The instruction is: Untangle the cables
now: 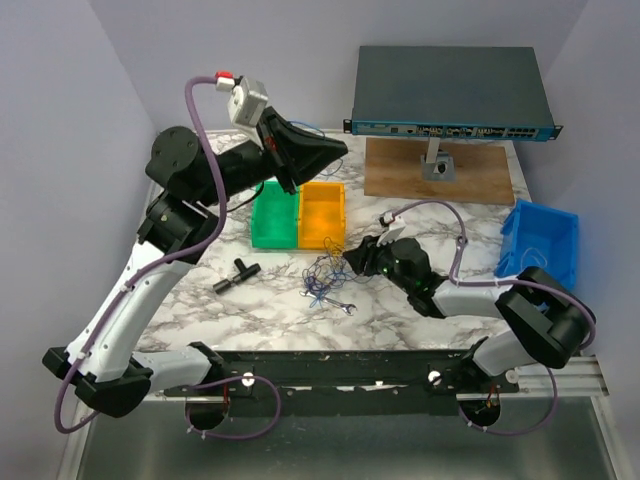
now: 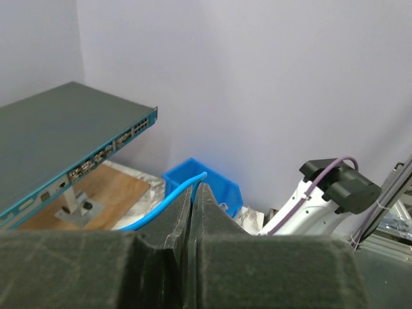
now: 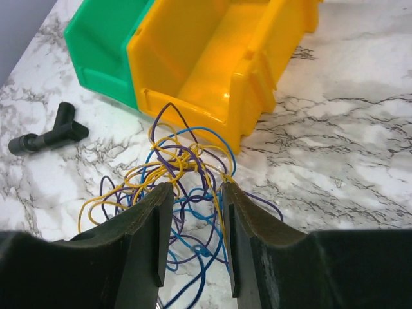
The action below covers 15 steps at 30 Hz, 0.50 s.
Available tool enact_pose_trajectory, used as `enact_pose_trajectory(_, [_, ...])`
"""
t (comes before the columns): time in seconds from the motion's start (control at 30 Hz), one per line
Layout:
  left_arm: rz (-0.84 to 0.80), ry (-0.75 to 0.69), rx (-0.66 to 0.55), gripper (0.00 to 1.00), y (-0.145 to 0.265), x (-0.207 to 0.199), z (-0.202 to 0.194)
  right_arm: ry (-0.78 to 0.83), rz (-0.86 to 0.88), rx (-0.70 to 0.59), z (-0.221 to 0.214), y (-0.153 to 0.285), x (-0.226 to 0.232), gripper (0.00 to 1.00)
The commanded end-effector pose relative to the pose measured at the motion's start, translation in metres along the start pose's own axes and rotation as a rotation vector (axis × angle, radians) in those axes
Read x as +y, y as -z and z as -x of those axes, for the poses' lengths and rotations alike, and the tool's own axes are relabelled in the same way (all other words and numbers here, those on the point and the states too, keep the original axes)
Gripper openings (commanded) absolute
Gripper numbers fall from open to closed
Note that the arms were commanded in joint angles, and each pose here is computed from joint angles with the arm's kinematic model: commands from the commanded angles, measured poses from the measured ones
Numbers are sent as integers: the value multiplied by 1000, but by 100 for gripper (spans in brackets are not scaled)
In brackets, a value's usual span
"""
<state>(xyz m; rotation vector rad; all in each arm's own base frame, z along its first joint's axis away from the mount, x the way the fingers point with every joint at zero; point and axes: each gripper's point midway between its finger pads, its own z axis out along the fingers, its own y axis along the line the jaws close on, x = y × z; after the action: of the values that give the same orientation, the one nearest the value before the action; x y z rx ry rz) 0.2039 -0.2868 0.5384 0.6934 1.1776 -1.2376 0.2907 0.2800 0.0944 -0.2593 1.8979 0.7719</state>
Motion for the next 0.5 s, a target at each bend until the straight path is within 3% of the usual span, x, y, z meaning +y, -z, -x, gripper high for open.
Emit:
enact_pose_trajectory(0.0, [153,180,202,0,-3,47,-45,-1,-75,-57,12,8,-11,45])
enact_pose_trajectory(0.47, [319,351,305,0,-6,156,-142,1,-30,-162,31,29,-5,50])
